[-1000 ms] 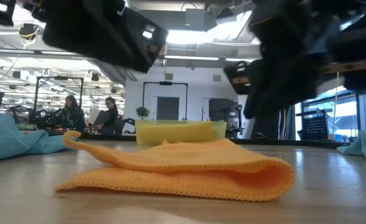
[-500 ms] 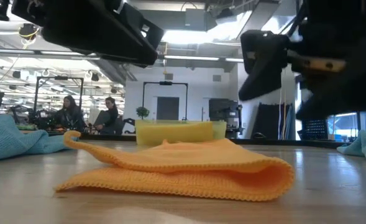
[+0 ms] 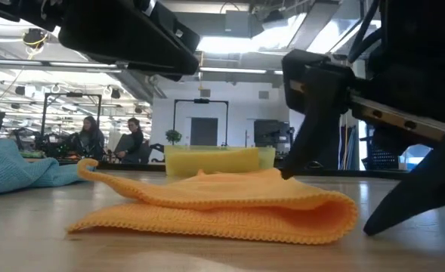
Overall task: Fold microfiber towels
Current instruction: Fold the orange towel
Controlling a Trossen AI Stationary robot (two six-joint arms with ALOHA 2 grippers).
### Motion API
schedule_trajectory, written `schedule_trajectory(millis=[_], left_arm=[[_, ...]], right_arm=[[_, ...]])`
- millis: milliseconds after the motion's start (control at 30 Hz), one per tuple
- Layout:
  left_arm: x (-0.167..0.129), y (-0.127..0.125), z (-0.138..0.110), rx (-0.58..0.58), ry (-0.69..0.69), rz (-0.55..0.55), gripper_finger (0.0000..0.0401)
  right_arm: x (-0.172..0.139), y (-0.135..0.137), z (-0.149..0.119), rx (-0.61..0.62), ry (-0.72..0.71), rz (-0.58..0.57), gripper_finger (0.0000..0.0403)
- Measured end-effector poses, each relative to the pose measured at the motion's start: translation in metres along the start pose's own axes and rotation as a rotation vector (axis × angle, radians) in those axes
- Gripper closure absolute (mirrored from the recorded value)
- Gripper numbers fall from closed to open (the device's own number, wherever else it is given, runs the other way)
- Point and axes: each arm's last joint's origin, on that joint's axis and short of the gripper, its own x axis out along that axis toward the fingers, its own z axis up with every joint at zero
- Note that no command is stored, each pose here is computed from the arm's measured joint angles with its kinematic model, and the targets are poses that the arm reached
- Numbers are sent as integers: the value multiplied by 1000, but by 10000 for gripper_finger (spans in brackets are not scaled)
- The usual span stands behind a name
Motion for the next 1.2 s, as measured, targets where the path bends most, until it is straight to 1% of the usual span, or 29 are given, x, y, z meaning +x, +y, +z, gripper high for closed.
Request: schedule_trajectory(millis=[167,300,400,467,533,733,867,900,1067,1200], left_arm=[[0,0,0,0,-3,5,332],[0,0,0,-4,-2,5,332],[0,0,1,-4,-6,6,332],[0,0,1,-5,-5,5,332],[0,0,1,-5,-6,5,332],[0,0,1,-5,-5,5,332],[0,0,0,-6,-5,5,332],[0,0,1,-6,-5,5,332],[0,0,0,-5,2,-5,330],[0,-6,0,4,2,-17,311]], right_arm=[[10,0,2,-9,-5,-2,151],[12,1,1,-36,25,-50,152],[13,1,0,-39,27,-50,162],[13,1,0,-40,28,-50,179],[13,1,0,-37,29,-51,205],[13,-1,-3,22,34,-55,306],[14,-5,-6,121,43,-71,380],[14,-6,-7,148,49,-79,390],[14,-13,-10,261,55,-149,394],[14,-19,-11,325,52,-182,397]])
